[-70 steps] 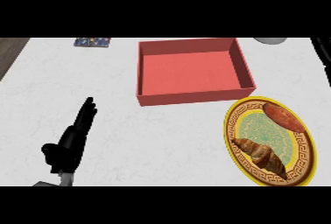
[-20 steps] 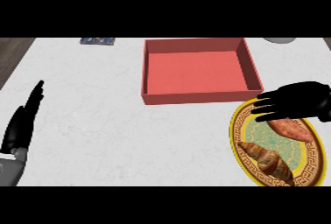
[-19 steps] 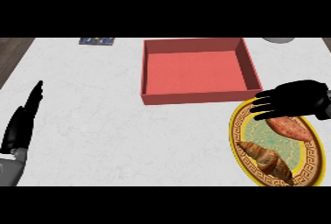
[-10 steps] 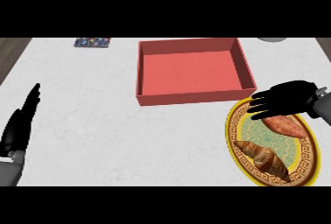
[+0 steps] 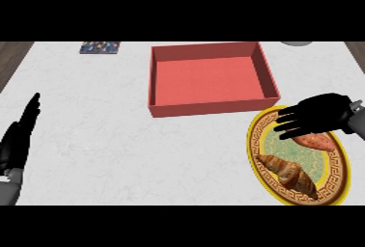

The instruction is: Pick the sweet potato from the plate and place it in the cardboard box

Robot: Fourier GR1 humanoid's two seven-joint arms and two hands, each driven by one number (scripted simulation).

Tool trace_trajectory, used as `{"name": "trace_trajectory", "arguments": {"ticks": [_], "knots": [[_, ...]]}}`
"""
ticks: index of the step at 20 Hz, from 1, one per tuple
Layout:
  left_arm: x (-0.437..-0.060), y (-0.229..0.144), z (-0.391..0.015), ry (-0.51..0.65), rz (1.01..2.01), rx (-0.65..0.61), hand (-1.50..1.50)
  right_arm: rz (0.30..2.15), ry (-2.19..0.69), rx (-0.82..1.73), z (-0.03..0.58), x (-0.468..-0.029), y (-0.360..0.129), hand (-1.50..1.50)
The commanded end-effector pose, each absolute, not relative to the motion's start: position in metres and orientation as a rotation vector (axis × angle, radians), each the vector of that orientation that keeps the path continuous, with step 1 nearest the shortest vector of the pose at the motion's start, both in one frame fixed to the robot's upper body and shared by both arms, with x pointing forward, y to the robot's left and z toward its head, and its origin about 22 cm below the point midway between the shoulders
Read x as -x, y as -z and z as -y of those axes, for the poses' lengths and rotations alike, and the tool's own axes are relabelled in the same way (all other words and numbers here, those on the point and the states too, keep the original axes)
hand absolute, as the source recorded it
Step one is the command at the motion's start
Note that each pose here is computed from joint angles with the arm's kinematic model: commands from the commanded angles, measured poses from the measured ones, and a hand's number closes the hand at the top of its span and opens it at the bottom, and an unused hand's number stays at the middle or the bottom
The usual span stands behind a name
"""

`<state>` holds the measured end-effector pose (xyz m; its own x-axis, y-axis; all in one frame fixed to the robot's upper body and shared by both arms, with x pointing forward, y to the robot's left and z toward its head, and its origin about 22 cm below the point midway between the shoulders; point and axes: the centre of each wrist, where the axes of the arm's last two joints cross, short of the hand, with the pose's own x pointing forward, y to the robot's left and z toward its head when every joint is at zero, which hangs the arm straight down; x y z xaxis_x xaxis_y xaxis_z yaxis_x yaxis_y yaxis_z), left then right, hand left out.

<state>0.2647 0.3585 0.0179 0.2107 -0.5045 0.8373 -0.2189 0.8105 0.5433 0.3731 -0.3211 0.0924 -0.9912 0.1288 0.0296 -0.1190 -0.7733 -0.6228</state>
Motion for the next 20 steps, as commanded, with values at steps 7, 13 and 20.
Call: {"name": "trace_trajectory", "arguments": {"ticks": [7, 13, 20], "knots": [[-0.259, -0.006, -0.374, 0.21, 1.364, -0.643, 0.0, 0.906, -2.89, 0.042, 0.326, -0.365, -0.058, -1.5], [-0.26, -0.002, -0.354, 0.206, 1.377, -0.642, 0.0, 1.015, -2.903, 0.052, 0.33, -0.368, -0.046, 1.5], [-0.257, -0.016, -0.351, 0.209, 1.366, -0.612, 0.0, 1.353, -2.857, 0.12, 0.313, -0.362, -0.028, 1.5]]}}
